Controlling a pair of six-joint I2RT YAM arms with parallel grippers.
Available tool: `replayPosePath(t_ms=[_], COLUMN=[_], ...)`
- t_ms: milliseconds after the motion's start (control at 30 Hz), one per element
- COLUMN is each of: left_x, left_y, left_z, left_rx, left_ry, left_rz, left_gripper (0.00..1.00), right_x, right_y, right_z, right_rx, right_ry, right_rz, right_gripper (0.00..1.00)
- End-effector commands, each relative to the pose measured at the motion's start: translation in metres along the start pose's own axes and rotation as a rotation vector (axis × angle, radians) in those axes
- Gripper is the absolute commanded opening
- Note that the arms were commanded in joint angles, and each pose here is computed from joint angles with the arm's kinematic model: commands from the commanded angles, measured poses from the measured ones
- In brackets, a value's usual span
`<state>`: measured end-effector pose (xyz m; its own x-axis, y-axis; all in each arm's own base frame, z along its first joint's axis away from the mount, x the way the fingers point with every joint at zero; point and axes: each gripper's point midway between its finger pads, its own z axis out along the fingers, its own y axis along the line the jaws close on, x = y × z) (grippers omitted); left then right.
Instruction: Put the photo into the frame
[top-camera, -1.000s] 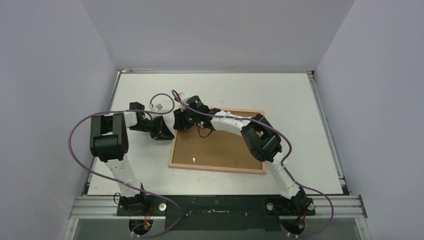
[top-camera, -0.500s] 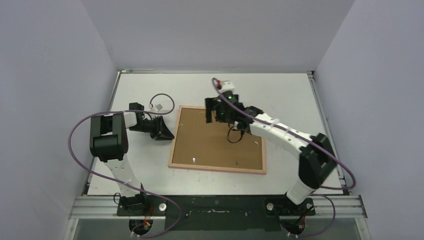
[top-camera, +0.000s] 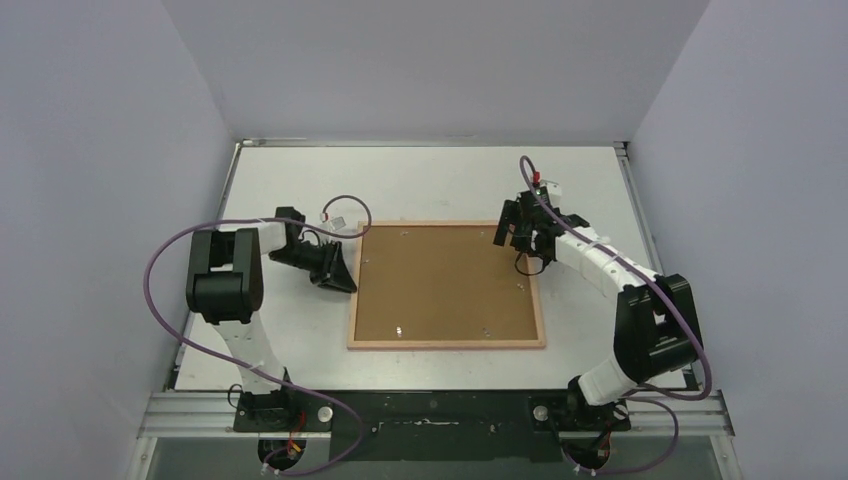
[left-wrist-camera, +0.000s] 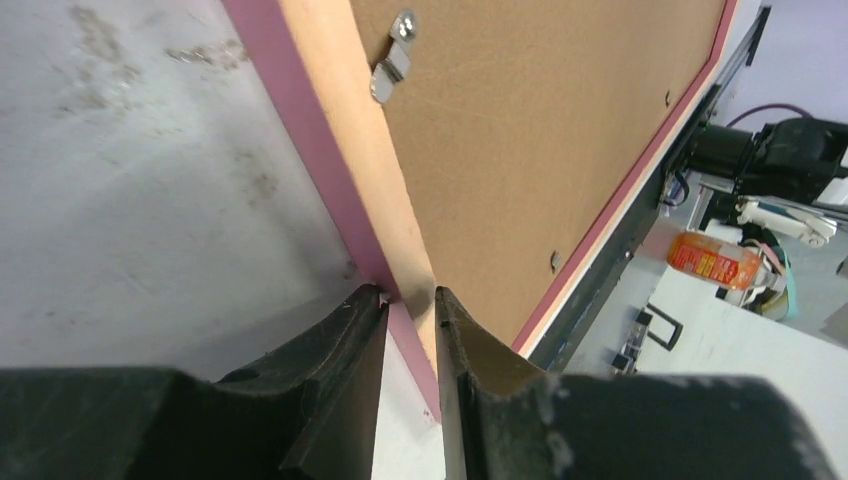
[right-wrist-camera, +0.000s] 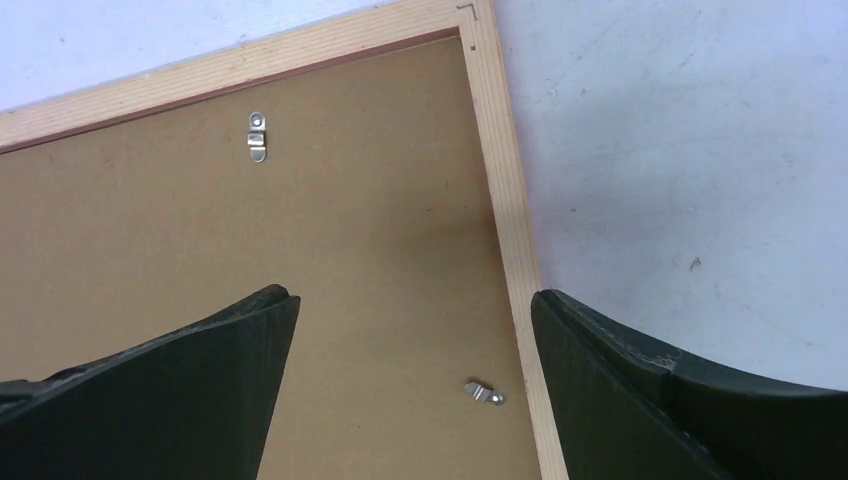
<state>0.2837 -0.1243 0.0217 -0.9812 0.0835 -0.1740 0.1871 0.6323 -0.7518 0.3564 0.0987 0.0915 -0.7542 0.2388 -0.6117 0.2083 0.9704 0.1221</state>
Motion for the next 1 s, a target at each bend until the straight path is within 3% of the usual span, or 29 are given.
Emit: replayPosePath(t_ms=[0,133,233,367,500,667,967], left_x=[-0.003,-0.011,-0.035,-0.072,-0.086,-0.083,-0.073], left_y=[-0.017,-0.021,-0.020,-0.032,-0.033,-0.033,-0.032], left_z=[-0.017,-0.030,-0.047,-0.054,-0.043,-0.026,-0.013], left_rx=[0.013,0.011,-0.025,-0.024,-0.005,0.040,0.059], left_ry=[0.033,0.040,-0.022,-0.062,0.033,0.159,0.198], left_rz=[0.084,0.118,0.153,0.197,0.235,0.259,0.261], left_gripper=[0.25,0.28,0.35,0.34,0.28,0.27,0.27], right_x=[-0.009,-0.006,0.002,0.018,0.031,0.039,0.039], right_y=[-0.001,-0.002,-0.002,-0.002,-0.003,-0.004,0.000], right_z=[0.013,0.025,0.031,0.036,0.038,0.036,0.037], right_rx=[-0.073,-0.118,-0.123,-0.148,-0.187,-0.226,-0.254], right_ry=[0.039,0.070,0.090,0.114,0.139,0.149,0.161], right_rz=[0.075,0.099,0.091,0.098,0.121,0.132,0.131], right_gripper=[0.90,0.90,0.90,0.91,0.91,0.91,0.92])
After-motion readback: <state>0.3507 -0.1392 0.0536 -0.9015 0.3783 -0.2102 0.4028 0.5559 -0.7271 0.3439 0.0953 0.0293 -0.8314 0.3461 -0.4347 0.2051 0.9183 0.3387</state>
